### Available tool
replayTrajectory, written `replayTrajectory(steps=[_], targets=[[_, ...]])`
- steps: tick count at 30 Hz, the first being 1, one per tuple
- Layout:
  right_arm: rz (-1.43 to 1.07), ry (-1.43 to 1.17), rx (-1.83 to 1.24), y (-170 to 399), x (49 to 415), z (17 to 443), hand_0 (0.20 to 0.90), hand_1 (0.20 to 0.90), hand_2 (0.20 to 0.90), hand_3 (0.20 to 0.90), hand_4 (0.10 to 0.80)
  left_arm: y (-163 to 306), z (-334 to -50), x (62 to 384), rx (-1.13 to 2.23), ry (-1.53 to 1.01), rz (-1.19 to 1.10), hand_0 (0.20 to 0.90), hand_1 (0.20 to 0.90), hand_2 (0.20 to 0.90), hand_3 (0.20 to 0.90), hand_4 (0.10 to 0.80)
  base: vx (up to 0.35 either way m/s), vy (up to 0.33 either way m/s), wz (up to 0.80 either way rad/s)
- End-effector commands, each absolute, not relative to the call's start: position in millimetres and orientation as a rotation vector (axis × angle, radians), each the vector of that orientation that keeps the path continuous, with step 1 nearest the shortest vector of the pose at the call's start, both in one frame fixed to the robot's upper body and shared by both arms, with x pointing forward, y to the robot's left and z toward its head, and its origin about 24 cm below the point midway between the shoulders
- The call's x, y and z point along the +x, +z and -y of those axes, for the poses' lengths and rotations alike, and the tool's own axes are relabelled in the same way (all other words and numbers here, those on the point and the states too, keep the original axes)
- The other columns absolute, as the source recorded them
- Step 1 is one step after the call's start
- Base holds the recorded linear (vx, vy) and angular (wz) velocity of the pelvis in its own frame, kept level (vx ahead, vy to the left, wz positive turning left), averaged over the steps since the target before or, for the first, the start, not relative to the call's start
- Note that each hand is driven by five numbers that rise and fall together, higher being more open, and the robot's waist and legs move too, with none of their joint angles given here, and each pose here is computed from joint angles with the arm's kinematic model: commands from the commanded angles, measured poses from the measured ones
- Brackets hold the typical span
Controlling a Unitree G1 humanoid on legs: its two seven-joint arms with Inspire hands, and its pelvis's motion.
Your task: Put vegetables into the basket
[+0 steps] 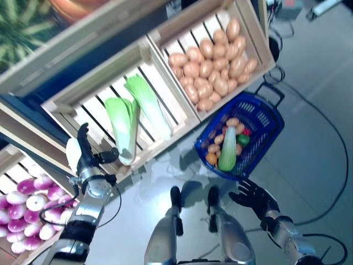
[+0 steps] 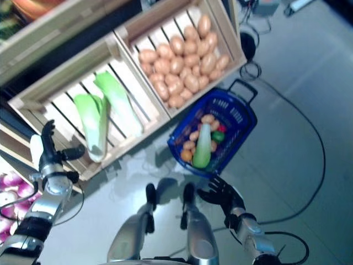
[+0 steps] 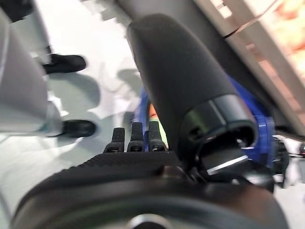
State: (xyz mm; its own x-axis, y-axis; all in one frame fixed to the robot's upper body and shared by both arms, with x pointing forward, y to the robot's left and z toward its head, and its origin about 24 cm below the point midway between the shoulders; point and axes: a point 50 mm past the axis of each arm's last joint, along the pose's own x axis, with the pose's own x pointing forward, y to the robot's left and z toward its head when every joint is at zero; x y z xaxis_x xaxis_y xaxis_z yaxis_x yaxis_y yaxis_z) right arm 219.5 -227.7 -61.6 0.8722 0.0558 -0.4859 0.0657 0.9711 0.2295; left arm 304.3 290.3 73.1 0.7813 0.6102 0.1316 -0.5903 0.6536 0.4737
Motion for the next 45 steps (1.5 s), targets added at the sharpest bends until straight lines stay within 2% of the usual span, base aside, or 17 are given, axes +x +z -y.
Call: replayTrajectory(steps=[1, 10, 22, 33, 45], targets=[[-0.383, -0.007, 0.265, -44, 226, 227, 0.900, 0.900, 0.900, 0.900, 0.800, 115, -304, 313, 0.471, 0.811, 0.126, 0.900, 0.900, 0.900, 0.900, 0.800, -0.119, -0.068, 0.00], [-0.476, -0.008, 0.299, -59, 232, 216, 0.900, 0.900, 0.900, 0.900, 0.800, 149, -287, 346, 0.261, 0.824, 0.220, 0.900, 0.900, 0.900, 0.900, 0.800, -0.070, -0.022, 0.00], [-0.594, 0.026, 0.229, -74, 225, 213, 0.900, 0.900, 0.900, 0.900, 0.800, 182, -293, 358, 0.043, 0.985, 0.278, 0.900, 0.900, 0.900, 0.900, 0.800, -0.003, 0.022, -0.05], [-0.570, 0.050, 0.233, -70, 229, 199, 0.900, 0.900, 0.900, 0.900, 0.800, 177, -299, 354, -0.103, 1.178, 0.236, 0.900, 0.900, 0.900, 0.900, 0.800, 0.001, 0.002, -0.01], [-0.539, 0.068, 0.232, -65, 231, 190, 0.900, 0.900, 0.900, 0.900, 0.800, 158, -287, 353, -0.228, 1.192, 0.170, 0.900, 0.900, 0.900, 0.900, 0.800, 0.000, 0.000, 0.00]])
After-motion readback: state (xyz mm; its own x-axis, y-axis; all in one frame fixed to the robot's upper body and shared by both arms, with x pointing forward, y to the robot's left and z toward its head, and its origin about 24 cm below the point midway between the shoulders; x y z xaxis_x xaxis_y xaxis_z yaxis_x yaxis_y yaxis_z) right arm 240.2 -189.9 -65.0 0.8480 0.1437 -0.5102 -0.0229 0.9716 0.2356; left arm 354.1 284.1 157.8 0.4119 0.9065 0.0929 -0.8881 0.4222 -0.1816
